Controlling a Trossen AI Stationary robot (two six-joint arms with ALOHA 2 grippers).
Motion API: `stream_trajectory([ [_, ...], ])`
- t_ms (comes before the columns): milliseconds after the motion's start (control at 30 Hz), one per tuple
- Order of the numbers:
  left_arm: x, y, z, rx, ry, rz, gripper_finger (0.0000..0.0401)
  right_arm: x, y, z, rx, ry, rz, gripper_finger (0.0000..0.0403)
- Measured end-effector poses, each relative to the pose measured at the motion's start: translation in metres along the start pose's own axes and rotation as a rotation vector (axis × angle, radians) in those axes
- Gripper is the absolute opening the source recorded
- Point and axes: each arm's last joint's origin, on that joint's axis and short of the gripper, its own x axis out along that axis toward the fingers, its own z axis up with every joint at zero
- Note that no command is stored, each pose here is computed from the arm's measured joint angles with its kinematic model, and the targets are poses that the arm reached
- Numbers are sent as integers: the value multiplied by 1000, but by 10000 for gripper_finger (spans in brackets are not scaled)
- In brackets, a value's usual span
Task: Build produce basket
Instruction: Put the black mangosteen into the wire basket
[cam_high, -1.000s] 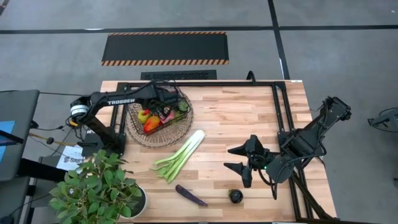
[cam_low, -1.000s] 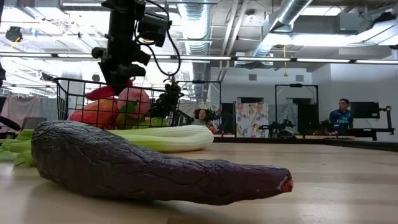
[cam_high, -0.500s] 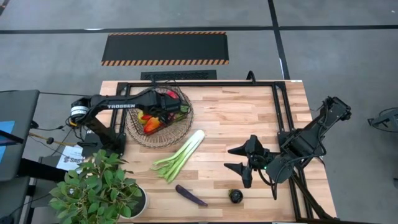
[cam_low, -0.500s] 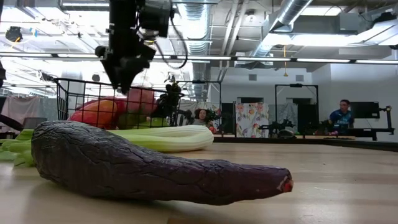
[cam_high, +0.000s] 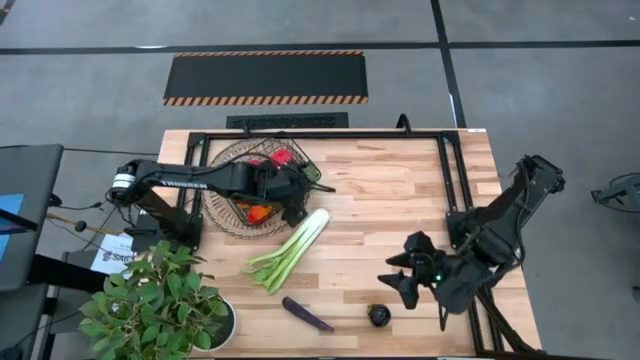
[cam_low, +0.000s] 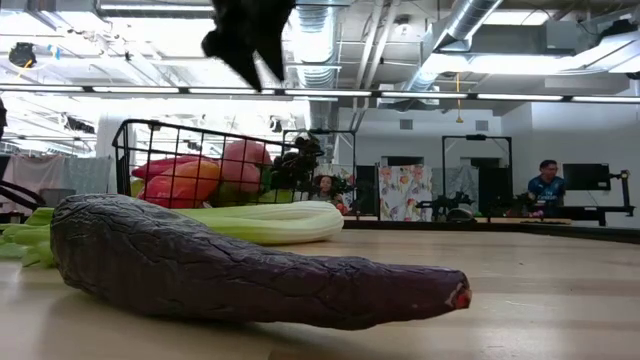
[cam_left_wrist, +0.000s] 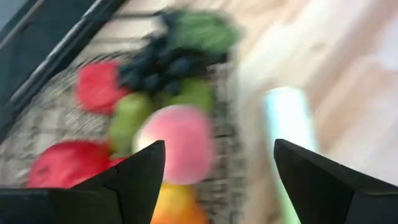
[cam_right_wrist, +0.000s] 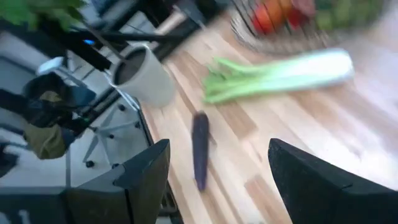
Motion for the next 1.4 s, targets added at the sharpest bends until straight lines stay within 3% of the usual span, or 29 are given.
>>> stream_trajectory([
  [367,-44,-52,-3,166,-170,-296,285,0,-17,-69,197,107,-93,291],
  [500,-57,-73,-14,210,-187,-448,285,11,-13,-100,125,192,-130,291],
  [633,-75,-98,-29,253,-257,-594,285,31,-10,-136,-23,307,-168,291],
  [733,-90,-113,-37,221,-334,-664,285,44,-10,-159,-111,349,-182,291],
  [1000,-102,-138,-51,134,-470,-665,285,66,-16,-202,-201,377,-234,291],
  [1233,-59,-180,-64,179,-359,-707,285,89,-23,-223,-224,396,-281,291],
  [1400,-40,-192,-70,197,-329,-677,285,113,-28,-224,-288,413,-291,291],
])
